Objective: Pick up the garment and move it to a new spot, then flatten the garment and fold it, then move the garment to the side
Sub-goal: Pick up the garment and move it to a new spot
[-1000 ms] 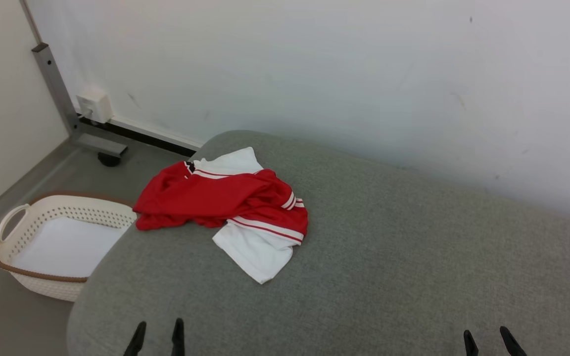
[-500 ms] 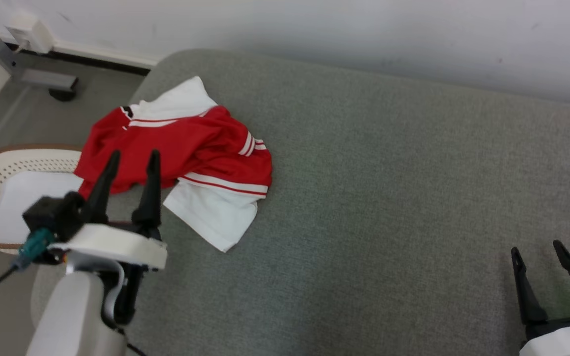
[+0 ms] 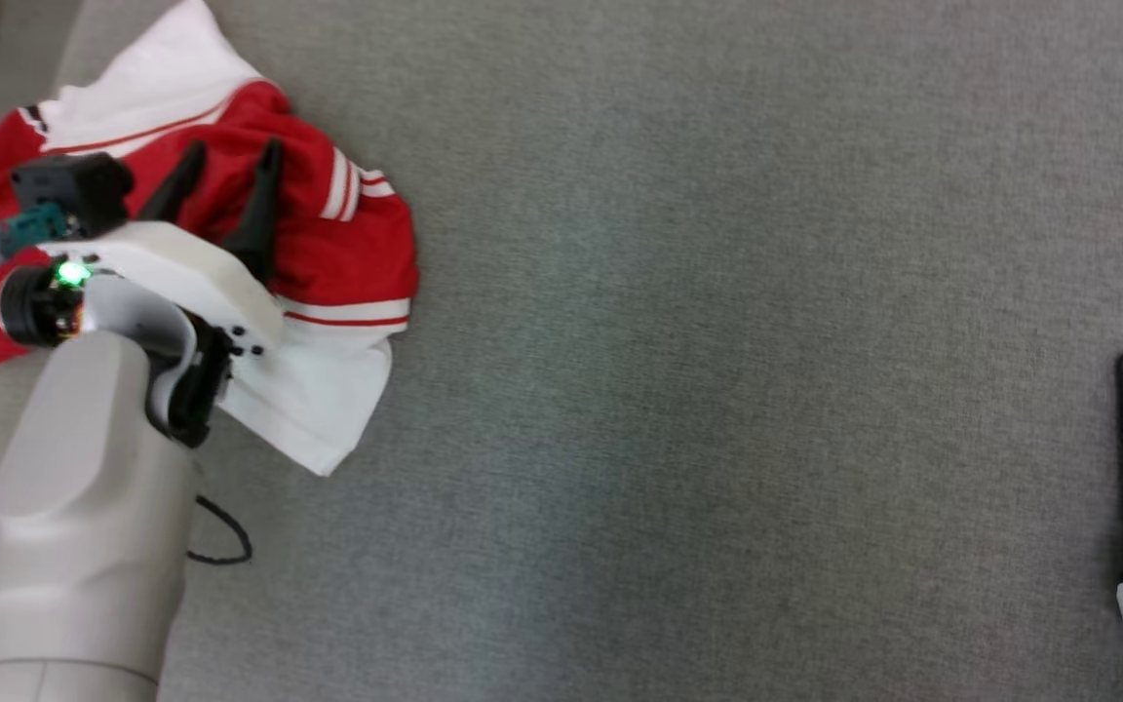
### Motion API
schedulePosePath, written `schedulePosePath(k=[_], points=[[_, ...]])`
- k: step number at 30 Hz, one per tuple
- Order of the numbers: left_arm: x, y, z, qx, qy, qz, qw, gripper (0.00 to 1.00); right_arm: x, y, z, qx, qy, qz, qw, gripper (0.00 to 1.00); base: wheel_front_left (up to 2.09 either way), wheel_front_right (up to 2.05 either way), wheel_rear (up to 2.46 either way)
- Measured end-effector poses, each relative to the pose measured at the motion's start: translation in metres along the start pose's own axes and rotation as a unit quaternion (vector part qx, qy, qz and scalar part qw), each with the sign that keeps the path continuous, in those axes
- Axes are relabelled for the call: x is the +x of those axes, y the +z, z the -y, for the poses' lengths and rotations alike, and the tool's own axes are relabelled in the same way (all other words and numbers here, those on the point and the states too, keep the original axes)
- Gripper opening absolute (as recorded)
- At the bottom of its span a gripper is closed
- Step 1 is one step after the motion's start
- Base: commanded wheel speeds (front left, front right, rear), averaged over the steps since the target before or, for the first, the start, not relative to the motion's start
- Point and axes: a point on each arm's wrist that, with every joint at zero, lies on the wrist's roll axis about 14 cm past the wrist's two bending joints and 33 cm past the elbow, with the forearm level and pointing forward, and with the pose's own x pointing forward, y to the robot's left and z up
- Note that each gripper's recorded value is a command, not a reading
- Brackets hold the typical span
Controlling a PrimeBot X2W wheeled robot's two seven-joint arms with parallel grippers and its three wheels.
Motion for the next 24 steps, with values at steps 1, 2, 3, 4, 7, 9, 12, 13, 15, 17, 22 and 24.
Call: schedulePosePath(k=[1, 2, 3, 4, 7, 9, 12, 13, 15, 17, 22, 24], points=[[0.005, -0.009, -0.003, 0.000, 0.007, -0.017, 1.000, 1.00, 0.000, -0.001, 0.003, -0.002, -0.003, -0.001, 1.000, 1.00, 0.00, 0.00, 0.00], [0.009, -0.018, -0.005, -0.002, 0.013, -0.036, 0.999, 1.00, -0.001, -0.001, 0.006, -0.003, -0.006, 0.000, 1.000, 1.00, 0.00, 0.00, 0.00], [0.012, -0.029, -0.005, -0.003, 0.017, -0.057, 0.998, 1.00, -0.001, -0.001, 0.008, -0.003, -0.009, 0.000, 1.000, 1.00, 0.00, 0.00, 0.00], [0.014, -0.039, -0.005, -0.003, 0.019, -0.076, 0.997, 1.00, -0.002, 0.000, 0.011, -0.005, -0.011, 0.000, 1.000, 1.00, 0.00, 0.00, 0.00], [0.021, -0.051, -0.006, -0.007, 0.027, -0.107, 0.994, 1.00, -0.005, 0.001, 0.017, -0.008, -0.019, -0.001, 1.000, 1.00, 0.00, 0.00, 0.00], [0.023, -0.055, -0.005, -0.019, 0.030, -0.123, 0.992, 0.24, -0.007, 0.001, 0.020, -0.007, -0.025, -0.004, 1.000, 1.00, 0.00, 0.00, 0.00], [0.023, -0.052, -0.001, -0.032, 0.026, -0.125, 0.991, 0.00, -0.012, 0.003, 0.024, -0.005, -0.034, -0.005, 0.999, 1.00, 0.00, 0.00, 0.00], [0.023, -0.047, -0.001, -0.034, 0.026, -0.113, 0.993, 0.00, -0.014, 0.004, 0.024, -0.002, -0.038, -0.005, 0.999, 1.00, 0.00, 0.00, 0.00], [0.022, -0.032, 0.002, -0.035, 0.022, -0.086, 0.995, 0.00, -0.020, 0.004, 0.024, 0.004, -0.043, -0.006, 0.999, 1.00, 0.00, 0.00, 0.00], [0.021, -0.011, 0.007, -0.034, 0.011, -0.048, 0.998, 0.00, -0.026, 0.005, 0.023, 0.010, -0.046, -0.006, 0.999, 1.00, 0.00, 0.00, 0.00], [0.011, 0.054, 0.028, -0.023, -0.025, 0.039, 0.999, 0.00, -0.044, 0.009, 0.011, 0.029, -0.048, -0.004, 0.998, 1.00, 0.00, 0.00, 0.00], [0.003, 0.084, 0.039, -0.016, -0.043, 0.076, 0.996, 0.00, -0.052, 0.014, 0.006, 0.036, -0.049, 0.000, 0.998, 1.00, 0.00, 0.00, 0.00]])
